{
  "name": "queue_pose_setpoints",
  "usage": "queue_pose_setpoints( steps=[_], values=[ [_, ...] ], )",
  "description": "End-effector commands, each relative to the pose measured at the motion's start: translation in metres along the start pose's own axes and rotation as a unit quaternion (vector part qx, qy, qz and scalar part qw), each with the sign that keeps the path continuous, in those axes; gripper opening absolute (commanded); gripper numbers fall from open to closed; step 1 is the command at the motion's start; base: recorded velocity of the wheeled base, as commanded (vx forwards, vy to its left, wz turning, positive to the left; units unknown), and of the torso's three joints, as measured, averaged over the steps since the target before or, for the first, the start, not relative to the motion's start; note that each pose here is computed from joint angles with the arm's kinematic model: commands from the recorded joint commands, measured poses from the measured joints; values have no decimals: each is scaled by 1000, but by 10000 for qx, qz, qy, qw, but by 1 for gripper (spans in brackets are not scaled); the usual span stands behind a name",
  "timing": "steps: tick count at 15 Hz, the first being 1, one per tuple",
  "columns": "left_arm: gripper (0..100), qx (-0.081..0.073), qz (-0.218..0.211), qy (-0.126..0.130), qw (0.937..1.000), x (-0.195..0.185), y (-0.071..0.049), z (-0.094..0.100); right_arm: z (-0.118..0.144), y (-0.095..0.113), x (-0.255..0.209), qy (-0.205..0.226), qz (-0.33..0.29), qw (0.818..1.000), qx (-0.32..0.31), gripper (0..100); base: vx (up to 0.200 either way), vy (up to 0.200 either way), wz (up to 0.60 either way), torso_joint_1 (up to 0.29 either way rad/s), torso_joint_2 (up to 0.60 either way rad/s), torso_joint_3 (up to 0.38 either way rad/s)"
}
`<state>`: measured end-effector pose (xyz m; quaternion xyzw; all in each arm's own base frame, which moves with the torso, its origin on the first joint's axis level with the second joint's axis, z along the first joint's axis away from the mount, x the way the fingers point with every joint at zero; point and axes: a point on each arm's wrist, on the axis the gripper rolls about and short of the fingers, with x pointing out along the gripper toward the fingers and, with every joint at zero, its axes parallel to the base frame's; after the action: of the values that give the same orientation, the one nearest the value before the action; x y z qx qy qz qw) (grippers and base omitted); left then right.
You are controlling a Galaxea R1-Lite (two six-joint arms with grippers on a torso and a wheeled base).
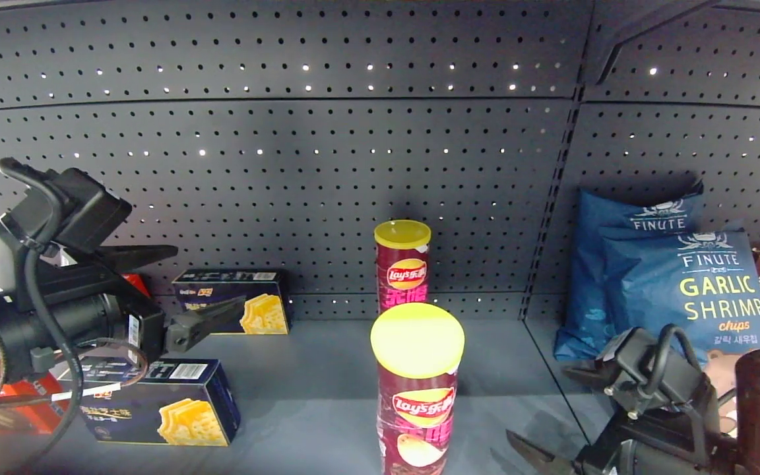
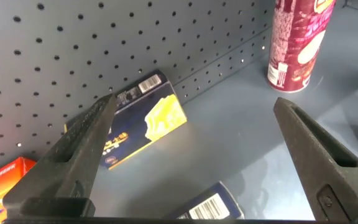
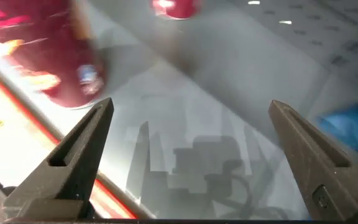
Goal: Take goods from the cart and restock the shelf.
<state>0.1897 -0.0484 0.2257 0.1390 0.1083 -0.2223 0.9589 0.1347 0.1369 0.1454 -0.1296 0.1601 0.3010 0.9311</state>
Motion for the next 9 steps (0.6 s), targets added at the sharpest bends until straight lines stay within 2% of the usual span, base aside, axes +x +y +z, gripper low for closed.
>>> queue_pose_setpoints(
  steps=[1, 6, 9],
  values=[
    [100, -2, -17, 26, 10000, 1, -1, -1, 0, -8, -13, -169, -145, 9997, 96, 100, 0, 0, 0, 0, 0, 0],
    [100, -22, -50, 165, 9998, -1, -4, -11, -5, -12, -18, -161, -244, 9995, 144, 100, 0, 0, 0, 0, 0, 0],
    [100, -31, 116, -144, 9998, -20, -2, -3, -4, -21, -25, -279, -470, 9982, 251, 100, 0, 0, 0, 0, 0, 0]
  ],
)
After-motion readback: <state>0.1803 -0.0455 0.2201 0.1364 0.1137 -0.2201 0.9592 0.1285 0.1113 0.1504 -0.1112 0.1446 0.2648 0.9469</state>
